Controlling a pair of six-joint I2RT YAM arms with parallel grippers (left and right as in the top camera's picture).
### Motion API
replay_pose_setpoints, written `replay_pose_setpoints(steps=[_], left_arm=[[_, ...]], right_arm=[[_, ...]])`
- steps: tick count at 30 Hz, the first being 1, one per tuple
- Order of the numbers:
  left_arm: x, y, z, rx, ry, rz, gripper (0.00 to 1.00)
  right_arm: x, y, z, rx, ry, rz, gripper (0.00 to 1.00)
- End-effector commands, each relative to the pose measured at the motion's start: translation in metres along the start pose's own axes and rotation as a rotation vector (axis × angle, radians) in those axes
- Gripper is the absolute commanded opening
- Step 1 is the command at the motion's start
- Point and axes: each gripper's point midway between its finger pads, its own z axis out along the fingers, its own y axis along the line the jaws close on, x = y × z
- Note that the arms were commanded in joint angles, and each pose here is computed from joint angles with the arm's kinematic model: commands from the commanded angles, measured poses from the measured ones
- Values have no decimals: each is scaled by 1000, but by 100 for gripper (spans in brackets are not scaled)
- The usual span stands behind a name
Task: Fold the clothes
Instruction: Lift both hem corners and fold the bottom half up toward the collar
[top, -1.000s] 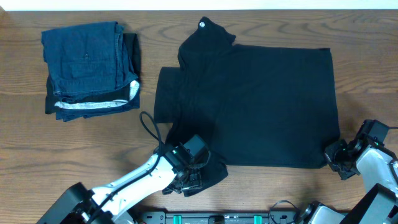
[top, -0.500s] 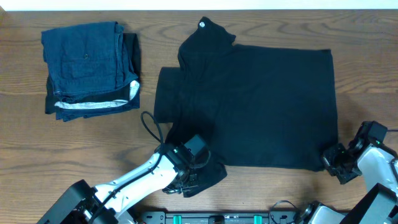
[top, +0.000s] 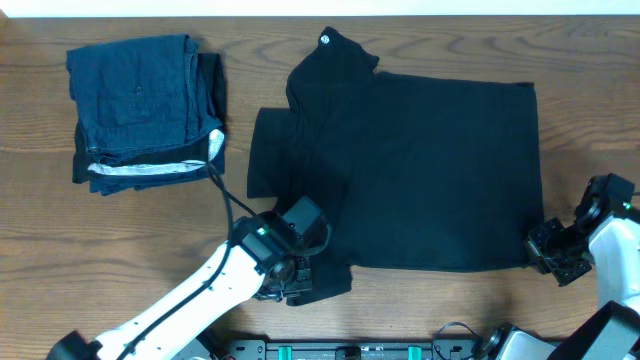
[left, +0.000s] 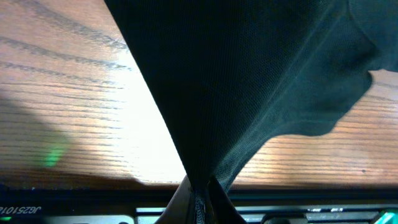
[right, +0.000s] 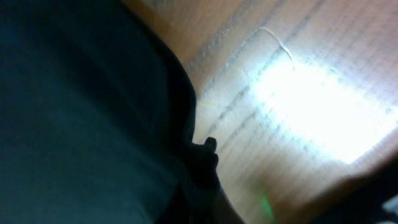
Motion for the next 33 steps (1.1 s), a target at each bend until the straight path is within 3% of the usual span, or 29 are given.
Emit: replay_pose_setpoints(steps=[1,11,21,33], left_arm=[[-5,3,-12,-1,-48,15,6],[-10,1,-57,0,-75,24,6],[12,19,-57,-83,8,-10,6],[39,5,-53,-120,-3,39,6]], right_arm=[[-7,6,-14,-4,-22,6,1],[-1,24,-31,-92,25,-72,1],[16,4,-34,-36,112,-25,1],[15,-17,-41,6,115,42,1]])
